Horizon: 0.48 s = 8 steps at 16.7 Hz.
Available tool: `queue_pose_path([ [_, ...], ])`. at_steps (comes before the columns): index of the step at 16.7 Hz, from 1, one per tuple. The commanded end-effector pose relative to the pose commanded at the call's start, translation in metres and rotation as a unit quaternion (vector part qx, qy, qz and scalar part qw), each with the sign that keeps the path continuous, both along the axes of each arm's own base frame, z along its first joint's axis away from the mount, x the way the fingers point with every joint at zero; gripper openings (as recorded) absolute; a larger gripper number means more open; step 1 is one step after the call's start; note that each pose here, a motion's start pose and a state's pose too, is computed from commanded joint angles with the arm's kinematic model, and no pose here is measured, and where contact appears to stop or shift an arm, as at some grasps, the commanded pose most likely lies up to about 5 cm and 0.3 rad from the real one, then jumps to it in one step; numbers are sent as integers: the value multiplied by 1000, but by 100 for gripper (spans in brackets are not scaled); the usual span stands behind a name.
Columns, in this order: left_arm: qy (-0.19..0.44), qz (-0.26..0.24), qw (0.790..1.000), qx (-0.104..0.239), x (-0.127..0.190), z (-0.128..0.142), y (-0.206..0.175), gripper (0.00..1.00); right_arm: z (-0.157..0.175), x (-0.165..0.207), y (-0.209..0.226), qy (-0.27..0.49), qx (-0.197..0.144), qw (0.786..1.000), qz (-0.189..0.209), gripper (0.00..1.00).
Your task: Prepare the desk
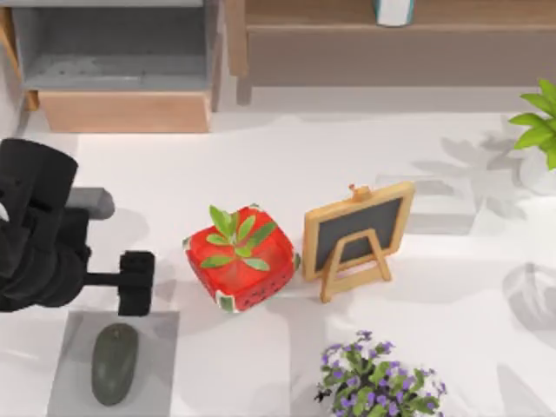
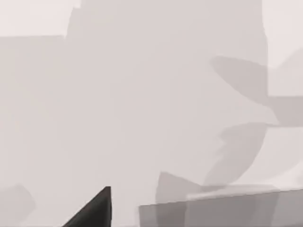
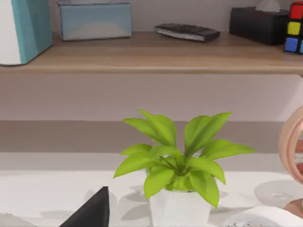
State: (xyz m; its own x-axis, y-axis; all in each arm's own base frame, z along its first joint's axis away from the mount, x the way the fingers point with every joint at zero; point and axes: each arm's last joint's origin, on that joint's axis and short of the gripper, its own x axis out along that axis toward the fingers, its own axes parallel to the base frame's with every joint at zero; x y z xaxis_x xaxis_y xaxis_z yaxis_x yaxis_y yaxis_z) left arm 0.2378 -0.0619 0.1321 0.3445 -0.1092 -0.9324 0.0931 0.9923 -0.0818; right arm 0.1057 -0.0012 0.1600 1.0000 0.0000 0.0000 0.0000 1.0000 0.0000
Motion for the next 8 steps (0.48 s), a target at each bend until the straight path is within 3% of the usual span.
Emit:
queue_pose_path([
  [4, -114, -31, 993, 11, 15, -13, 49, 100, 0, 0, 0, 0, 0, 1000, 0, 100],
  [8, -234, -76, 966, 83, 16, -27, 104, 100, 0, 0, 0, 0, 0, 1000, 0, 100],
])
